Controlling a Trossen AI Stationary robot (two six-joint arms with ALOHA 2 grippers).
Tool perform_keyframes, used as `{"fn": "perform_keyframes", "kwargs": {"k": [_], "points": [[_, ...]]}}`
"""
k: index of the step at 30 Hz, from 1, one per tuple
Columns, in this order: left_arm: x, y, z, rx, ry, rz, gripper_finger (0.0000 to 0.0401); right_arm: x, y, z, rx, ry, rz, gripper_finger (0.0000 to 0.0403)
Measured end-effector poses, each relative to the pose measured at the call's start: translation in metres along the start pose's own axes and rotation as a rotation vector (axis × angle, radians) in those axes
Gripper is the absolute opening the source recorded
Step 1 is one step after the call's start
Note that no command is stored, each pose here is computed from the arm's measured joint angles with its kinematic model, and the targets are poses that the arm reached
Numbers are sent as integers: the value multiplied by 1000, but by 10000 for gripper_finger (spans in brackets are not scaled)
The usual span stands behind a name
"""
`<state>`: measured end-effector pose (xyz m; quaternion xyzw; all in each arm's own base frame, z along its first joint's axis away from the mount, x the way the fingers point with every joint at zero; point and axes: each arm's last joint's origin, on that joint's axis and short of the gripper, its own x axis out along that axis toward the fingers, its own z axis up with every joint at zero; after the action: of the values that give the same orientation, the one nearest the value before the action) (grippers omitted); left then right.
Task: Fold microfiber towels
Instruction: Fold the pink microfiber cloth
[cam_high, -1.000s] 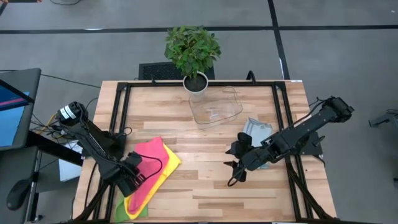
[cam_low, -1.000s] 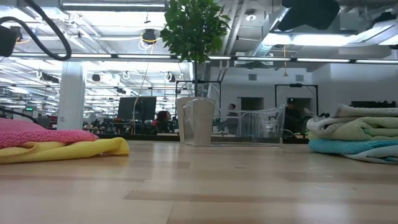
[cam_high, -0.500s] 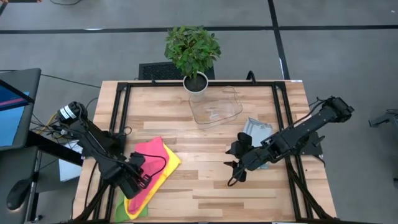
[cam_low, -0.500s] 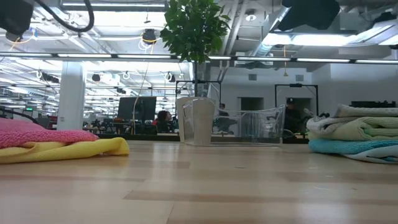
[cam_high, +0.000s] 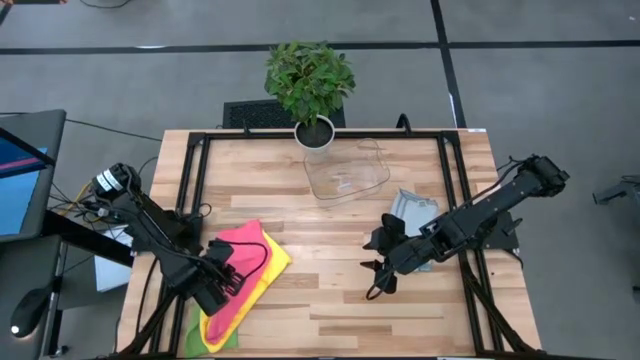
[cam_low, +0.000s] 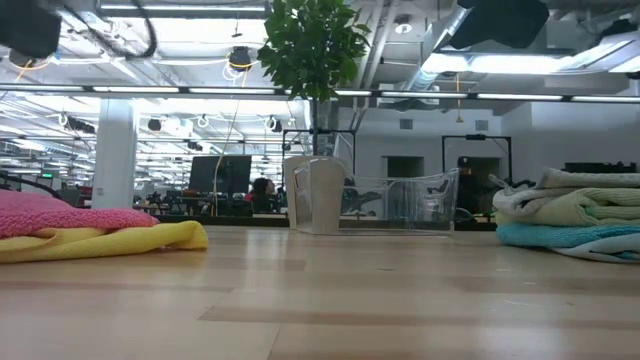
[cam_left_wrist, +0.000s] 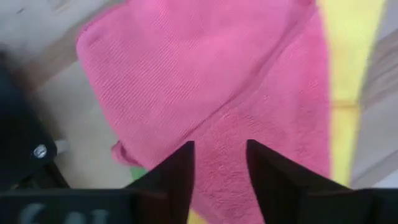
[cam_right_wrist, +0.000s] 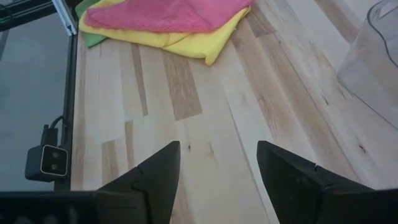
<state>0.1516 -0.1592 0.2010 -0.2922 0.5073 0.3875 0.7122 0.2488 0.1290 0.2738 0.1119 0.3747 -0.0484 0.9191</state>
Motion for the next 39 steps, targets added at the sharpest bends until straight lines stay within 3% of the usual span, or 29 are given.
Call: {"fn": "perform_keyframes", "kwargs": {"k": [4, 9, 22, 26, 39], "points": [[13, 3, -6, 10, 90, 17, 182, 0, 0, 0, 5, 0, 0, 239], [27, 10, -10, -9, 113, 40, 208, 0, 0, 0, 8, 0, 1, 239], [28, 7, -9, 17, 104, 8, 193, 0, 0, 0, 17, 1, 1, 239], [29, 17, -3, 33, 123, 129, 189, 0, 0, 0, 17, 1, 0, 239], [32, 12, -1, 59, 96, 78, 226, 0, 0, -1, 4, 6, -3, 239]]}}
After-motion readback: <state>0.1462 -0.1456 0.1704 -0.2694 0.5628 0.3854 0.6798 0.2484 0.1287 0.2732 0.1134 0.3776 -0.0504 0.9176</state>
